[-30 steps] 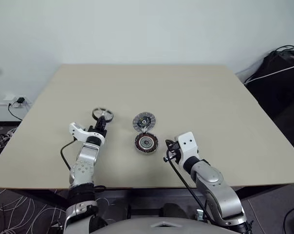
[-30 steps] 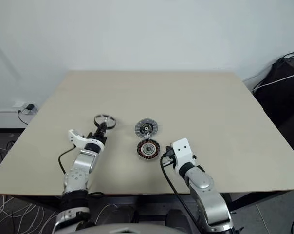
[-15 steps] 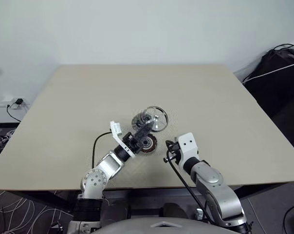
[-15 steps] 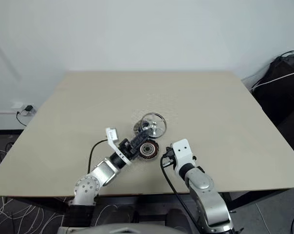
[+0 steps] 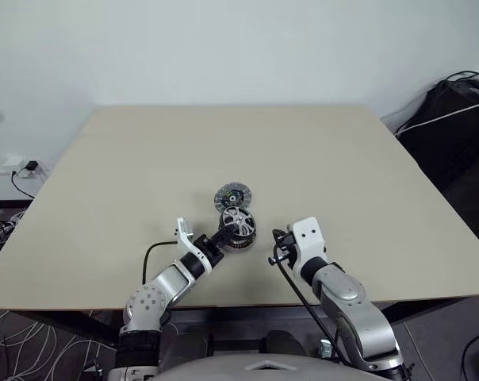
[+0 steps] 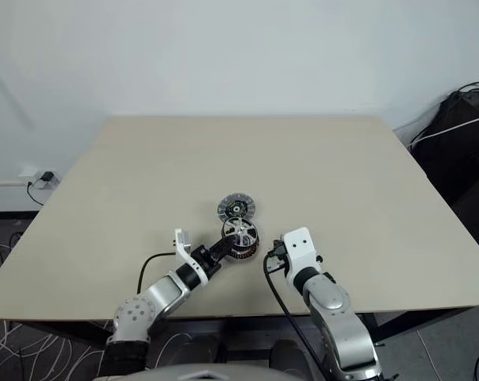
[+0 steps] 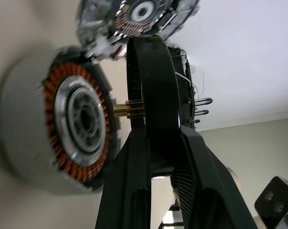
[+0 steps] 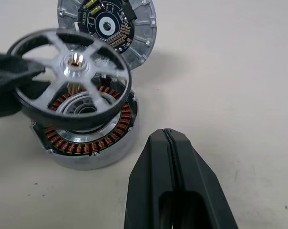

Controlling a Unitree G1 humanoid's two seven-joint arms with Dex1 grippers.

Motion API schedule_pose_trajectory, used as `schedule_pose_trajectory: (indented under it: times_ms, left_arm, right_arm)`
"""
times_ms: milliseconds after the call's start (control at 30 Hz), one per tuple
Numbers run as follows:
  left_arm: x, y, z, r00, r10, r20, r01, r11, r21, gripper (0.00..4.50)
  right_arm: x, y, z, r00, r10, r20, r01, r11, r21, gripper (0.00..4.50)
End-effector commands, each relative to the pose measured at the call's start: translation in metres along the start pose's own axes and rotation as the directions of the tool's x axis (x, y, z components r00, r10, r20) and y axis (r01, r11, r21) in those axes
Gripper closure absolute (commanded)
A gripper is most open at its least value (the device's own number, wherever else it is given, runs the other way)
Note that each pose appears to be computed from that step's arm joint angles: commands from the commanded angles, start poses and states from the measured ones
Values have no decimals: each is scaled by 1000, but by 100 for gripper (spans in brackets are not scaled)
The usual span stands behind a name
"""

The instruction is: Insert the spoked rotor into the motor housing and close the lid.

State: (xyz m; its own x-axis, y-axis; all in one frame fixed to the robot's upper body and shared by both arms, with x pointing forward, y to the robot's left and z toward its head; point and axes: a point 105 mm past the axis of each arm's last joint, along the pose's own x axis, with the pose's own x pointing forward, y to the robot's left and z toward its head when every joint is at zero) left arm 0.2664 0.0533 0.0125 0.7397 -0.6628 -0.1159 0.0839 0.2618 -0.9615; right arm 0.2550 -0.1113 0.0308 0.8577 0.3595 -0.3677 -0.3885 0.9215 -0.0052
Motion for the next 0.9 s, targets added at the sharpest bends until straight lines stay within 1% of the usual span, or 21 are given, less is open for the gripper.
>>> schedule_pose_trajectory:
  times_ms: [33, 267, 500, 533, 600, 667, 767, 800, 833, 900]
  left_arm:
    - [6, -9, -8, 999, -38, -6, 37, 998, -51, 412]
    - [8, -5, -9, 1000, -26, -15, 25, 998, -61, 412]
    - [17, -5, -10, 999, -29, -16, 28, 997, -66, 412]
    - [18, -6, -10, 999, -31, -16, 30, 997, -66, 337]
    - [18, -6, -9, 999, -35, -17, 34, 997, -64, 285]
    - [19, -7, -9, 999, -37, -16, 36, 997, -63, 212]
    - [17, -6, -8, 999, -32, -13, 31, 998, -49, 112]
    - [16, -5, -7, 999, -30, -12, 30, 999, -45, 90]
    - [13, -7, -4, 999, -38, 0, 38, 999, -35, 50]
    - [6, -11, 2, 999, -48, 22, 48, 999, -12, 3]
  right_arm:
    - [-2, 0, 18, 997, -3, 72, 4, 1000, -11, 450]
    - [-3, -1, 18, 997, -4, 73, 5, 1000, -15, 450]
    - [-3, 0, 19, 997, -3, 75, 5, 1000, -18, 450]
    - [-3, -1, 19, 997, -4, 75, 5, 1000, -19, 450]
    - [-3, -1, 20, 997, -4, 76, 6, 1000, -20, 450]
    - [-4, -1, 20, 997, -5, 76, 6, 1000, -20, 450]
    - [-4, -1, 20, 997, -6, 77, 8, 1000, -21, 450]
    - [-4, -1, 20, 997, -7, 77, 8, 1000, -21, 450]
    - [-4, -2, 20, 997, -8, 77, 9, 1000, -21, 450]
    - [-4, -2, 20, 997, -9, 77, 10, 1000, -19, 450]
